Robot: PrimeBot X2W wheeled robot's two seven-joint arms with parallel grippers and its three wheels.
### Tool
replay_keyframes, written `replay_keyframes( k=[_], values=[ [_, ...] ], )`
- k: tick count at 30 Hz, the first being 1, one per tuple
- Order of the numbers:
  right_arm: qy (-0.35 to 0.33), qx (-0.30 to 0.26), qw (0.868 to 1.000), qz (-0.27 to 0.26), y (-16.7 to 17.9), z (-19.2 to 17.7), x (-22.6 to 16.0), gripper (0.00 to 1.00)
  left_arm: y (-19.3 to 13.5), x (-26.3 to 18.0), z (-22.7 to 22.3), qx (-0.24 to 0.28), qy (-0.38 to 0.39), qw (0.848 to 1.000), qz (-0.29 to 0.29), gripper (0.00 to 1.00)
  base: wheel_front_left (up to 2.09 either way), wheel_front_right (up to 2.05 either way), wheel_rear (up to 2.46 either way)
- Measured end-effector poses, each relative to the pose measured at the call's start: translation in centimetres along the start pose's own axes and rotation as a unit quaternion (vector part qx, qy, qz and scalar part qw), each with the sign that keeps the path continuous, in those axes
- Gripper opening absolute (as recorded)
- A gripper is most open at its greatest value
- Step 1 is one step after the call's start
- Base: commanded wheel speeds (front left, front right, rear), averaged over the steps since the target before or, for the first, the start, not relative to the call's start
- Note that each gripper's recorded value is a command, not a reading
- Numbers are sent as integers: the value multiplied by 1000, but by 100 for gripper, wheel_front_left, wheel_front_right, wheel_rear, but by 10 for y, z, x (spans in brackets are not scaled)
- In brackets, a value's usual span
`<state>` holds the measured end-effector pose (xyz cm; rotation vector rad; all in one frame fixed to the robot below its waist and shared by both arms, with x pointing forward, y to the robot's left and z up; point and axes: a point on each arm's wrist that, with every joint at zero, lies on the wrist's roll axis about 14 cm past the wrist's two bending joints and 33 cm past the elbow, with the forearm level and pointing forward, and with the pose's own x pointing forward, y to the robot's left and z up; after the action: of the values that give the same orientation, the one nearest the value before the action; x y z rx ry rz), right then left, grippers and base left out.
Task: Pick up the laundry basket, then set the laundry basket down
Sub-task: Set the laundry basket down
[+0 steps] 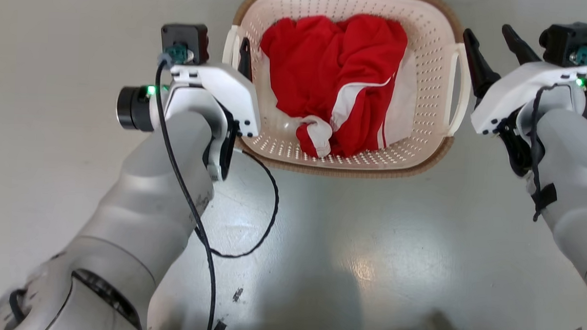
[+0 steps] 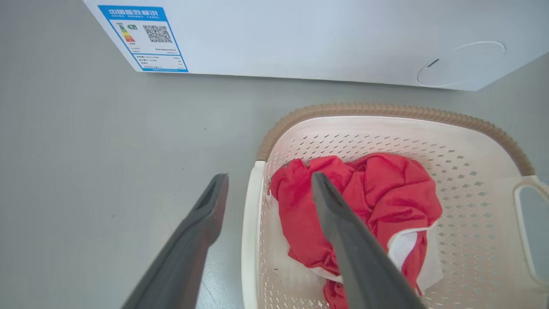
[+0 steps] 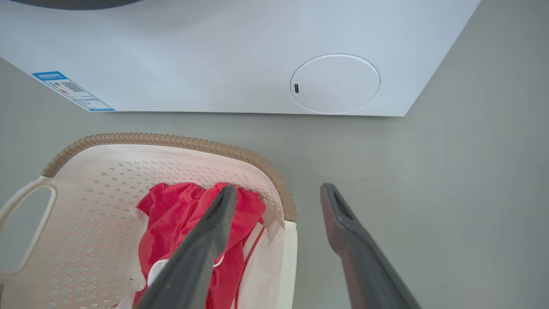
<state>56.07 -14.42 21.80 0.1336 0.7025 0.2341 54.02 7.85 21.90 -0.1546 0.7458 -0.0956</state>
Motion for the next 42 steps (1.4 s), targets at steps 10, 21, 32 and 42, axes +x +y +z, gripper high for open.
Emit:
replay_keyframes(
  k=[10,21,32,42],
  values=[
    [-61,-19,998,-1,3,37,-36,100,5,-38,18,-18,-44,999,5,100,0,0,0],
    [-147,-54,987,-23,7,73,-108,100,-2,-96,42,-41,-106,993,-11,100,0,0,0],
    [-218,-57,973,-51,15,84,-187,100,4,-168,63,-51,-190,980,-19,100,0,0,0],
    [-257,-64,962,-60,25,79,-242,100,26,-229,60,-68,-247,967,7,100,0,0,0]
  ],
)
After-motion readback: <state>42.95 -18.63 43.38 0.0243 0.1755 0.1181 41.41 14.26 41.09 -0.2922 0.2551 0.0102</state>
